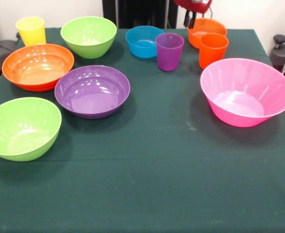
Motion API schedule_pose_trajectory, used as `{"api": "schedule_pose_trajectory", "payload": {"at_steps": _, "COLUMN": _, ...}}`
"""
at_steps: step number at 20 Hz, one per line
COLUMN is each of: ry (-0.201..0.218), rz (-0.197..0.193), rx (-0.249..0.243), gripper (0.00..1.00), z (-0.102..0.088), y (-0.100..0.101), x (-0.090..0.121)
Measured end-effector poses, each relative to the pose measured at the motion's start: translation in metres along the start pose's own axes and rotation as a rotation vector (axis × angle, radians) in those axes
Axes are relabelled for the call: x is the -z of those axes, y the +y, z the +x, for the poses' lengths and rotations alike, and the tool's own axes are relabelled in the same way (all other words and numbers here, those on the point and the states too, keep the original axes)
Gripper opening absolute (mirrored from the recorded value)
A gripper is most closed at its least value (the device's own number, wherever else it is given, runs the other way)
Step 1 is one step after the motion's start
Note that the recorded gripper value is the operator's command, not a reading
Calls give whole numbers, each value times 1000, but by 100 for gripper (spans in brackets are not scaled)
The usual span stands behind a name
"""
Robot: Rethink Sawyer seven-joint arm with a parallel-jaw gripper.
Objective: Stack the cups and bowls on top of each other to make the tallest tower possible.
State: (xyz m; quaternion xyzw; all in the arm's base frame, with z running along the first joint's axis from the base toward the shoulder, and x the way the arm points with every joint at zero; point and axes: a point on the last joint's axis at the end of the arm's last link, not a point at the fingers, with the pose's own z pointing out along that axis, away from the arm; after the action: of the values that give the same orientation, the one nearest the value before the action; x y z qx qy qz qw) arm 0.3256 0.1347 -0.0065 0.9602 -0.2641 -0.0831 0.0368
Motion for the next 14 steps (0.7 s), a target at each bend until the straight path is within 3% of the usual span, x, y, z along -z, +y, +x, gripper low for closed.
{"api": "schedule_pose_trajectory", "payload": {"at_steps": 7, "ry": 30, "rz": 42, "rx": -100, "gripper": 0, "z": 18, "y": 11, "x": 41}}
{"api": "schedule_pose_trajectory", "payload": {"at_steps": 14, "ry": 63, "rz": 57, "rx": -131, "gripper": 0, "z": 33, "y": 18, "x": 54}}
